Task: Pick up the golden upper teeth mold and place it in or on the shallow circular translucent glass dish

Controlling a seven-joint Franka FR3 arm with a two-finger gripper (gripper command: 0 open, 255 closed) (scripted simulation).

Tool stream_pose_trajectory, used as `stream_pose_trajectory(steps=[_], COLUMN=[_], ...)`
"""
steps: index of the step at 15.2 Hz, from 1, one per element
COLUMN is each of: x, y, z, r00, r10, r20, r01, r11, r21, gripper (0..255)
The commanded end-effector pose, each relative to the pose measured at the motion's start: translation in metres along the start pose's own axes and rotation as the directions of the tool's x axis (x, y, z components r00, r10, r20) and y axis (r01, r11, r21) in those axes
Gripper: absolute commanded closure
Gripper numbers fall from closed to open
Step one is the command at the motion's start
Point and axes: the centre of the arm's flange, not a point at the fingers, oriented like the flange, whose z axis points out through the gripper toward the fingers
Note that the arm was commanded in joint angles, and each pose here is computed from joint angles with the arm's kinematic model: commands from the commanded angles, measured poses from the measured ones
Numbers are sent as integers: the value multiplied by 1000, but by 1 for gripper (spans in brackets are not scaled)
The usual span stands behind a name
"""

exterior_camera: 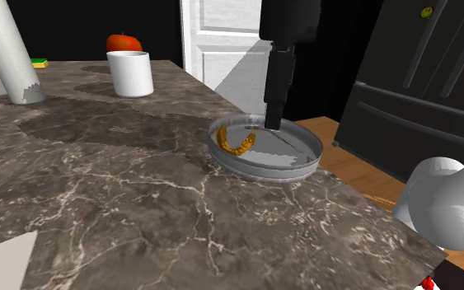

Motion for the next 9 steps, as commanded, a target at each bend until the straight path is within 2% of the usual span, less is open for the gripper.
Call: stream_pose_trajectory(steps=[1,2,9], x=[-2,-2,-2], y=[1,1,1], z=[-24,-34,-34], r00=[1000,1000,1000], r10=[0,0,0], r20=[0,0,0], r01=[0,0,0], r11=[1000,1000,1000], r21=[0,0,0], gripper=[0,0,0])
